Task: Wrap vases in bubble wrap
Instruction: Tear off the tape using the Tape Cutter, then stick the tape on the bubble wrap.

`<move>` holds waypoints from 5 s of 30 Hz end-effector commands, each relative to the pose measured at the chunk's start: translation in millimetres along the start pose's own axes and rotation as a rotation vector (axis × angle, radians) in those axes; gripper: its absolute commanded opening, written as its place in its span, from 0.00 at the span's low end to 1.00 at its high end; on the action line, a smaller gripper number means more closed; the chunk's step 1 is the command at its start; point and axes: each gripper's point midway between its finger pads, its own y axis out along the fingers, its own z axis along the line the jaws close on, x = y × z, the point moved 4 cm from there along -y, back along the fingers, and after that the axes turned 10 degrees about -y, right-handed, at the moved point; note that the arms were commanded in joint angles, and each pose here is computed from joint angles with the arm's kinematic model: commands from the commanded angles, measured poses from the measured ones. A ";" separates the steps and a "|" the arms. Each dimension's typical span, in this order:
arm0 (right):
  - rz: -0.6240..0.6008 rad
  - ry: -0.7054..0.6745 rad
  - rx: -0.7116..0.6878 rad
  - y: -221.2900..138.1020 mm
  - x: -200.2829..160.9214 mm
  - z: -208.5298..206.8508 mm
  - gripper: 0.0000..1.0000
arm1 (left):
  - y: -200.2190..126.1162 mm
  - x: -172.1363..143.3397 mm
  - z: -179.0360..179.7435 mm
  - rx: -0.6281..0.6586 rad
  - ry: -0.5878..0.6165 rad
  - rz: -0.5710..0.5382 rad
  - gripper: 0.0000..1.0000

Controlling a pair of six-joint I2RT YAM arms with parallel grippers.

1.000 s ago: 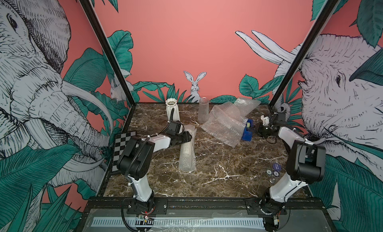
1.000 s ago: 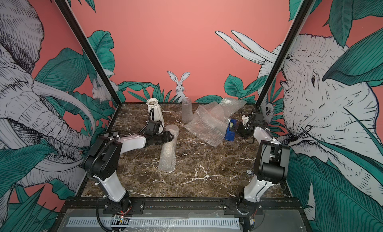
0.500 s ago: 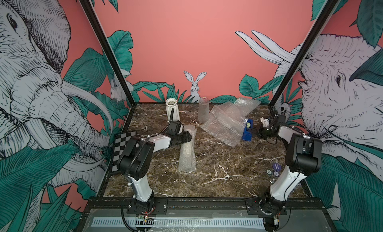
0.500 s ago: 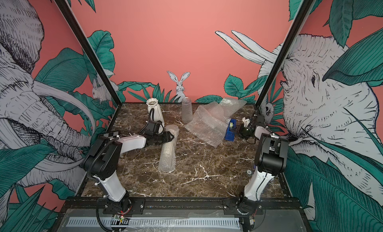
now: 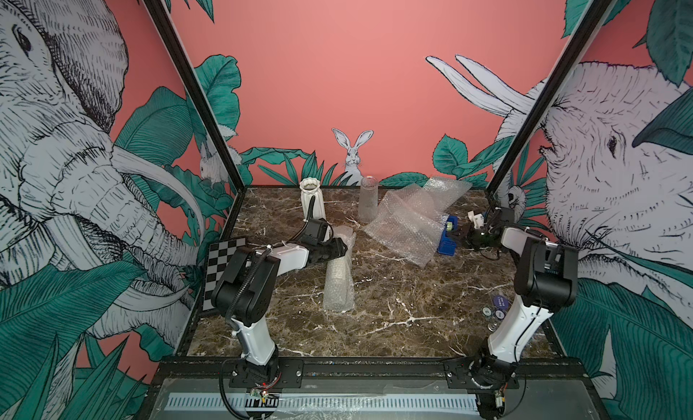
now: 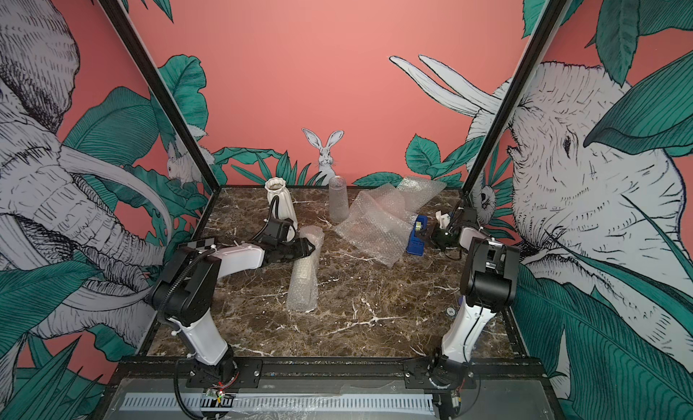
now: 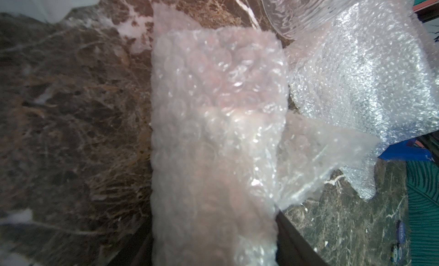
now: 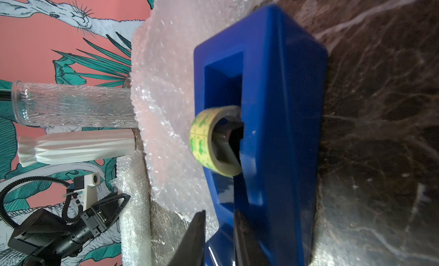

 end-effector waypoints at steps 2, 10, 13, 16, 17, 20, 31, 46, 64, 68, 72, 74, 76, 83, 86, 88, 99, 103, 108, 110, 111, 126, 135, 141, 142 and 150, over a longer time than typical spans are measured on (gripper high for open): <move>0.004 -0.008 -0.006 4.1 0.0 -6.9 0.23 | -5.4 -12.7 8.1 0.044 -0.014 0.043 0.54; -0.050 0.031 0.065 -0.3 4.3 -10.3 0.24 | -4.6 -12.7 8.6 0.046 -0.014 0.043 0.54; -0.070 0.052 0.117 0.0 6.7 -10.8 0.23 | -4.6 -12.9 8.5 0.046 -0.013 0.045 0.54; -0.064 0.066 0.130 2.8 5.9 -13.0 0.23 | -4.4 -13.0 8.5 0.047 -0.016 0.045 0.54; -0.062 0.073 0.127 3.4 4.2 -15.3 0.23 | -4.9 -12.7 8.2 0.046 -0.016 0.045 0.54; -0.040 0.077 0.089 4.2 -0.3 -21.3 0.23 | -5.6 -12.7 8.5 0.049 -0.016 0.043 0.54; -0.034 0.094 0.073 3.4 -4.3 -27.6 0.20 | -6.1 -12.0 8.0 0.050 -0.014 0.042 0.55; -0.072 0.103 0.151 1.1 2.0 -18.6 0.09 | -5.4 -11.8 8.0 0.053 -0.014 0.045 0.55; -0.269 0.089 0.274 -31.8 14.3 23.5 0.00 | -1.5 -13.7 10.8 0.052 -0.018 0.049 0.55; -0.270 0.100 0.242 -33.2 0.3 23.2 0.00 | -0.2 -14.5 11.8 0.052 -0.020 0.051 0.55; -0.255 0.104 0.206 -34.2 -15.2 24.9 0.00 | 1.8 -15.4 12.6 0.050 -0.023 0.054 0.55; -0.248 0.119 0.153 -34.0 -25.1 20.0 0.00 | 3.2 -15.9 13.2 0.050 -0.024 0.057 0.55; -0.244 0.137 0.108 -34.4 -38.5 15.2 0.00 | 3.4 -16.0 13.4 0.049 -0.027 0.056 0.55; -0.190 0.189 0.083 -17.3 -82.4 8.2 0.00 | 5.6 -15.9 13.3 0.044 -0.028 0.059 0.55; -0.184 0.205 0.083 -10.6 -94.5 8.0 0.00 | 5.9 -15.8 12.1 0.041 -0.028 0.059 0.55; -0.185 0.214 0.065 -8.6 -99.7 5.7 0.00 | 5.4 -15.1 12.2 0.042 -0.028 0.058 0.55; -0.186 0.295 -0.109 5.0 -115.2 -21.4 0.00 | 4.6 -14.0 10.7 0.038 -0.029 0.055 0.55; -0.183 0.312 -0.132 15.8 -112.5 -26.3 0.00 | 4.0 -13.7 9.3 0.035 -0.027 0.055 0.55; -0.196 0.295 -0.096 18.0 -108.0 -18.8 0.00 | 3.6 -15.0 9.8 0.035 -0.025 0.063 0.55; -0.212 0.257 -0.036 16.2 -103.2 -3.2 0.00 | 3.9 -15.5 9.3 0.032 -0.022 0.069 0.55; -0.222 0.238 0.004 15.1 -100.3 7.0 0.00 | 3.9 -15.4 8.1 0.026 -0.021 0.071 0.55; 0.126 -0.379 0.431 76.7 -156.1 213.1 0.00 | 21.0 -35.7 -14.1 -0.027 0.070 0.174 0.54; 0.271 -0.549 0.583 122.7 -190.9 256.7 0.00 | 26.8 -47.0 -18.9 -0.047 0.112 0.226 0.54; 0.307 -0.615 0.599 132.0 -200.4 264.2 0.00 | 28.6 -50.8 -17.9 -0.046 0.129 0.252 0.54; 0.321 -0.629 0.577 134.6 -201.9 262.9 0.00 | 29.0 -51.1 -17.5 -0.044 0.129 0.252 0.54; 0.362 -0.685 0.446 147.0 -200.7 251.1 0.00 | 29.2 -51.8 -20.1 -0.048 0.132 0.251 0.54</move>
